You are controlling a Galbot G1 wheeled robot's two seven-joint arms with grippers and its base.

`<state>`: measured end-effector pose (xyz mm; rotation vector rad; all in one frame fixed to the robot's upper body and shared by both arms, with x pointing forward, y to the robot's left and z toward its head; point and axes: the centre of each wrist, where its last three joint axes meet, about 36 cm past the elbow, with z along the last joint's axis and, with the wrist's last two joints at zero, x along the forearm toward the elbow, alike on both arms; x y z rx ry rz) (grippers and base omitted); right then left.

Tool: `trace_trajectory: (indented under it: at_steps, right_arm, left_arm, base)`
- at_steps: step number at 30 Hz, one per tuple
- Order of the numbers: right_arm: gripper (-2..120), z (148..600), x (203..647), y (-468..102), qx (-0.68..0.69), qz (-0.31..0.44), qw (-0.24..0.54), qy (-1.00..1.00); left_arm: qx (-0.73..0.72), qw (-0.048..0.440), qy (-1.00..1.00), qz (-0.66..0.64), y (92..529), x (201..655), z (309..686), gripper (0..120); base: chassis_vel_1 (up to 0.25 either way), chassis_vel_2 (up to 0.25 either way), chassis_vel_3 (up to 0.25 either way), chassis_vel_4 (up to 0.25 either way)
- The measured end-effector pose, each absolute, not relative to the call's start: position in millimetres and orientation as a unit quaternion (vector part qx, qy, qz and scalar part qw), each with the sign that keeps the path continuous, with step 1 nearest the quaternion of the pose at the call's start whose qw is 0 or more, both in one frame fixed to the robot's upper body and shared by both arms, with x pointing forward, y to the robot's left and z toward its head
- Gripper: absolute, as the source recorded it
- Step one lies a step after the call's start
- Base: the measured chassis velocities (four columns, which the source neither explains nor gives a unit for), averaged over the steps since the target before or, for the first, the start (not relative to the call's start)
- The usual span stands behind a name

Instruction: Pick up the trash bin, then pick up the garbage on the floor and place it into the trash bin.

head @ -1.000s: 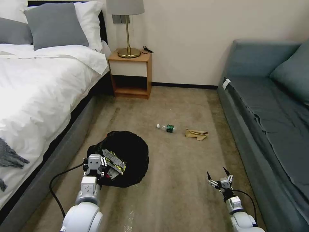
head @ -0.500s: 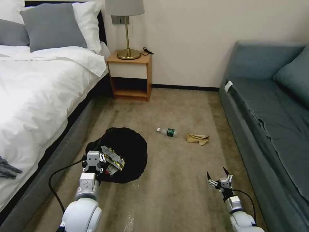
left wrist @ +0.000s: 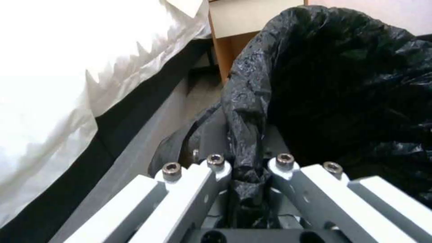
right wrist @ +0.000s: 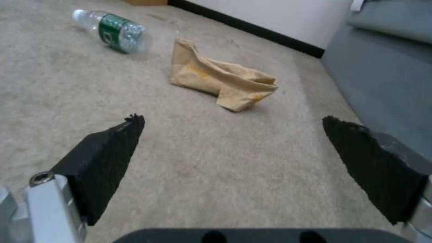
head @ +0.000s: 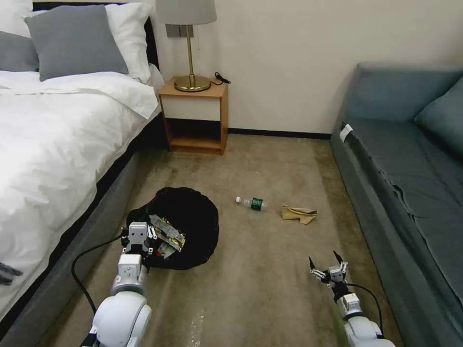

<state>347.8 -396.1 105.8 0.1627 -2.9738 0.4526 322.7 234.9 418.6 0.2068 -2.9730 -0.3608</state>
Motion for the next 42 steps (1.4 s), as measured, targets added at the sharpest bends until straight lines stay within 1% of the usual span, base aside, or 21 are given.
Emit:
trace_trajectory:
  at_steps: [15,42]
  right_arm:
    - [100,105.9,346.4,-398.0,0.052,0.15,0.065,-0.985]
    - [100,111.7,351.7,-399.8,0.063,0.161,0.057,-0.983]
  left_arm:
    - [0.071,0.071,-0.987,-0.123,237.8,324.4,415.9,4]
    - [0.069,0.07,-0.988,-0.123,238.9,322.9,414.0,4]
  base:
    - [-0.069,0.084,0.072,-0.082]
    - [-0.093,0.089,0.084,-0.086]
